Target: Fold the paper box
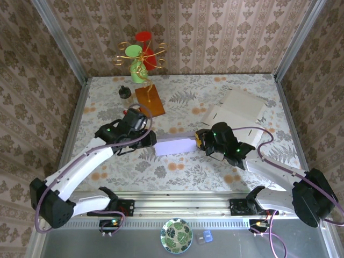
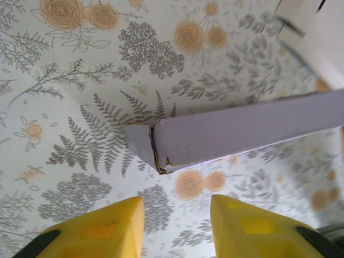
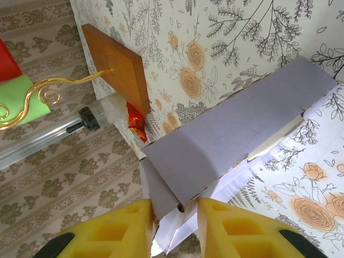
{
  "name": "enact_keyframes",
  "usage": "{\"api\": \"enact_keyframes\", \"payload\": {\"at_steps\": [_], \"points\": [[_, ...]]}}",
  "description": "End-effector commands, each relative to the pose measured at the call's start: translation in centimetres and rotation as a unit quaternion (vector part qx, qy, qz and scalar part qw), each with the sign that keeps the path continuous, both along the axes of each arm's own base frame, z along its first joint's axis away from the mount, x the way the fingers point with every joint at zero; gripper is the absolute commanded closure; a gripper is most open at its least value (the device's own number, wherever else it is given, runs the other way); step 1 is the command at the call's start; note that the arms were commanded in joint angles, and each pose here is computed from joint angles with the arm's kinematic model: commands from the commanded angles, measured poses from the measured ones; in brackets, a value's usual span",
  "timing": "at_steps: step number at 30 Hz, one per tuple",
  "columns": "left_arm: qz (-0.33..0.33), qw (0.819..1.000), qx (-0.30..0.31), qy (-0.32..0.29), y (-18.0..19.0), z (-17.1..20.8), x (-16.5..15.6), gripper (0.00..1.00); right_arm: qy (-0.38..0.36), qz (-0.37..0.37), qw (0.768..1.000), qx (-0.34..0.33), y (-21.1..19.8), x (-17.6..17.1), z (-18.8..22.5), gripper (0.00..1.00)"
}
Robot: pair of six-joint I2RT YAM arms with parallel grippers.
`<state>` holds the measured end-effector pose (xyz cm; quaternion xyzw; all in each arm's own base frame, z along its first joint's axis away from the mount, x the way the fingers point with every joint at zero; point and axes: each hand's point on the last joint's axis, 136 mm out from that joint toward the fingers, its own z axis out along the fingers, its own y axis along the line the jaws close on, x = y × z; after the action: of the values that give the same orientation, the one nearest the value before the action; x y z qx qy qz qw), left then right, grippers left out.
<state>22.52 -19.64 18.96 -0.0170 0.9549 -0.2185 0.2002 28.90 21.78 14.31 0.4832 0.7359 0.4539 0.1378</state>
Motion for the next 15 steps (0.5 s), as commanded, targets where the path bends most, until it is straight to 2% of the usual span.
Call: {"api": "enact_keyframes", "payload": {"at_steps": [1,4,6,15], "points": [[0.069,0.995,-0.066,0.031,0.4,0.3,0.0,0.59,0.045,0.006,0.998,-0.038,-0.8,-1.3,-3.0,0.71],[0.115,0.986,-0.116,0.042,0.8,0.3,0.8,0.53,0.046,0.006,0.998,-0.039,-0.9,-1.4,-3.0,0.71],[0.129,0.981,-0.138,0.053,0.7,0.1,1.2,0.53,0.046,0.006,0.998,-0.039,-0.9,-1.4,-3.0,0.71],[0.148,0.973,-0.161,0.079,0.1,-1.9,1.9,0.57,0.045,0.006,0.998,-0.038,-0.8,-1.3,-2.8,0.71]]}}
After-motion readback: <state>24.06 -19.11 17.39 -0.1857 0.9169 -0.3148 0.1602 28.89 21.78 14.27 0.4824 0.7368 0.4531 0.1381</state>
